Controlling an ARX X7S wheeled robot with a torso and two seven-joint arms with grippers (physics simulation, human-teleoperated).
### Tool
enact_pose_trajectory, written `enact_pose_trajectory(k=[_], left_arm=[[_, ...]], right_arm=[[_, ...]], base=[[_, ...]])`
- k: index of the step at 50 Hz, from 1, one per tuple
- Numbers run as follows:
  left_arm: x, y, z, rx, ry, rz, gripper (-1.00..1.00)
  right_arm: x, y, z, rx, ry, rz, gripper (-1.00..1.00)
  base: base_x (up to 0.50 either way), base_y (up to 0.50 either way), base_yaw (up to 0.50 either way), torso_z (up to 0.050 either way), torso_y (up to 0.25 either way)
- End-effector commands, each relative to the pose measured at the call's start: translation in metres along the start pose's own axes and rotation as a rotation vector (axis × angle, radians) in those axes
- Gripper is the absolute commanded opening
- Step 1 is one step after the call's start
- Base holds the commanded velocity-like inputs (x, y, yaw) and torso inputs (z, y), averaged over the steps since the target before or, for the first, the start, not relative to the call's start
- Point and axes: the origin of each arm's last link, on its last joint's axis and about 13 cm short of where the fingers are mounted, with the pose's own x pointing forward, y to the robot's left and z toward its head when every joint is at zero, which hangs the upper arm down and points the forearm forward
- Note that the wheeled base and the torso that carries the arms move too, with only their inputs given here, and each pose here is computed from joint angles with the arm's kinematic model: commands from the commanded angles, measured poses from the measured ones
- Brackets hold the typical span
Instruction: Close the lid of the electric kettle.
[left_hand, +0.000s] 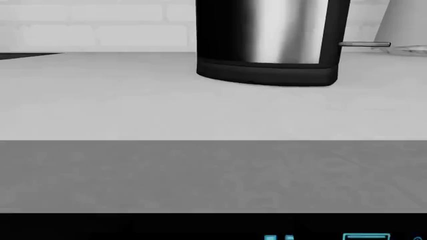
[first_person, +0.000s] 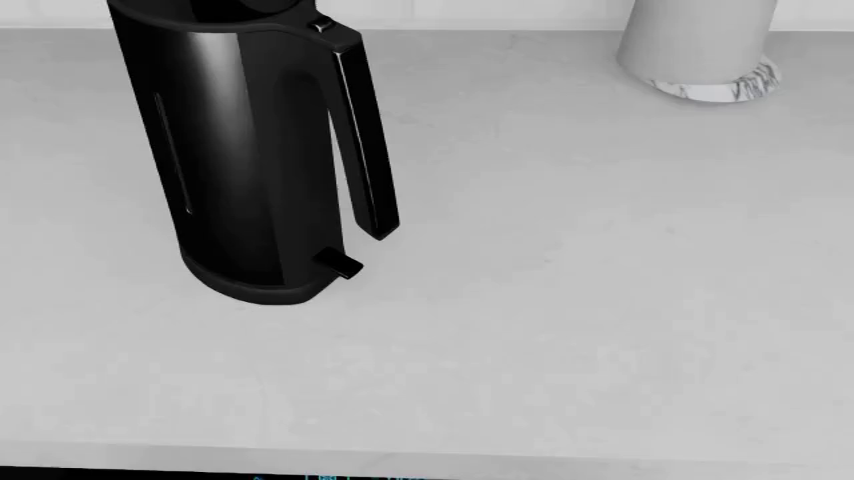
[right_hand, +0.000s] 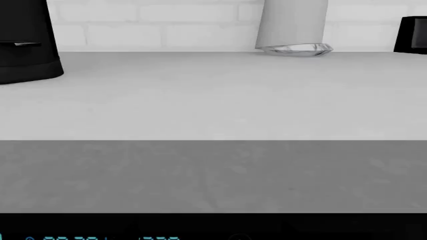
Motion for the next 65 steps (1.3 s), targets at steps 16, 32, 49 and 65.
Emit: enact_pose_trajectory(k=[16,32,49,65], left_arm=[[0.0008,0.0034,0.0018,-0.001,0.002,0.0,1.0],[-0.0002,0.0037,0.0049,0.001,0.0,0.003,1.0],[0.0005,0.0026,0.0047,0.002,-0.004,0.002,1.0],[0.0012,0.0028,0.002,0.0,-0.004,0.002,1.0]], right_arm=[[-0.004,-0.0001,-0.0033,0.006,0.023,-0.012,1.0],[-0.0055,-0.0002,-0.0057,-0.008,0.055,-0.02,1.0],[-0.0056,-0.0016,-0.005,0.011,0.043,-0.022,1.0],[-0.0069,-0.0016,-0.0058,-0.033,0.037,-0.012,1.0]], base=[[0.0,0.0,0.0,0.0,0.0],[-0.29,0.0,0.0,0.0,0.0],[-0.35,0.0,0.0,0.0,0.0],[0.0,0.24,0.0,0.0,0.0]])
